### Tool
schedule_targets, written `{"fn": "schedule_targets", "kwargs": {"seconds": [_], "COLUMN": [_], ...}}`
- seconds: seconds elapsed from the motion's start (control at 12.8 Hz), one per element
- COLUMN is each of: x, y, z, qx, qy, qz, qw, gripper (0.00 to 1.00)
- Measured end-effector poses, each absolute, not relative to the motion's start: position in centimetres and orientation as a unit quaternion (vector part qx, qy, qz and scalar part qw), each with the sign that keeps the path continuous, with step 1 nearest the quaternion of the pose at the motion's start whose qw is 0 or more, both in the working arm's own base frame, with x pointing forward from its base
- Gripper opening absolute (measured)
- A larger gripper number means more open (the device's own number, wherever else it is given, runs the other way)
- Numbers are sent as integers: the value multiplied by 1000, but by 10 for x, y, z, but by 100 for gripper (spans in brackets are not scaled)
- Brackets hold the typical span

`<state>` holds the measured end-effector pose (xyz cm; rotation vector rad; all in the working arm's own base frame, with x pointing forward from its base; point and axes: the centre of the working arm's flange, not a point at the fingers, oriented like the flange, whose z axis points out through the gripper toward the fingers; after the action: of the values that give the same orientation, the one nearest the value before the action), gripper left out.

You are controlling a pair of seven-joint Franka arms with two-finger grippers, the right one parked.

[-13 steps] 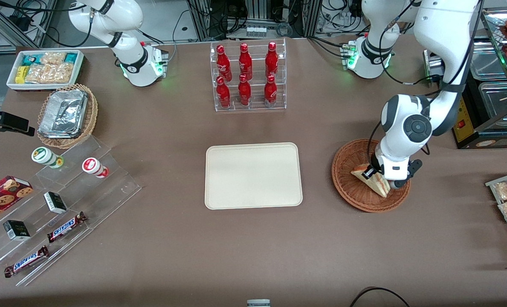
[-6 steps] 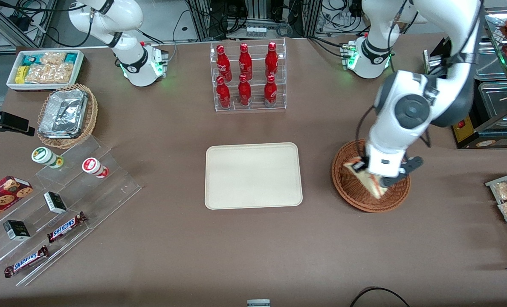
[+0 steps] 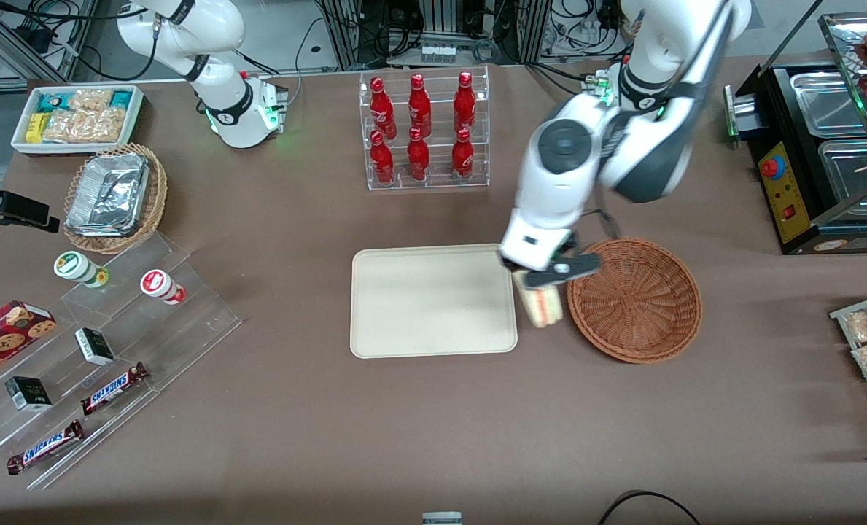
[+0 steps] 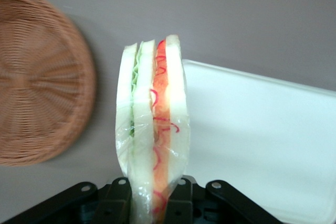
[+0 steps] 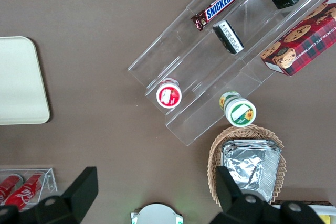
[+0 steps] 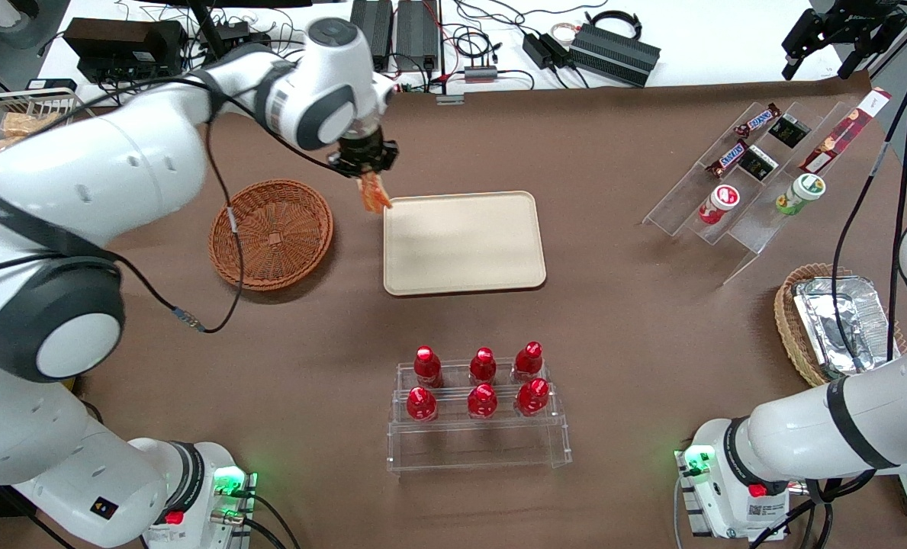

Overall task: Place sandwich from basket to tray
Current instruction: 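Lift the sandwich and carry it over the cream tray, then lower the sandwich onto the tray and open the left gripper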

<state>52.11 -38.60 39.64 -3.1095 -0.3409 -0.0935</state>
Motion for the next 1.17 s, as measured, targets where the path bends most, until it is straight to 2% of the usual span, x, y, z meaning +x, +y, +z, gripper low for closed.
{"fn": "schedule_targets", "kwargs": {"seconds": [0.47,0.86,1.17], "x": [480,445,441], "y": [-503,-536,-537], "z": [292,255,233], "qx": [-999,-999,-999], "qy": [-22,33,43], "qz": [-37,-23,-14], "qw": [-18,-5,7], "gripper": [19,19,19]}}
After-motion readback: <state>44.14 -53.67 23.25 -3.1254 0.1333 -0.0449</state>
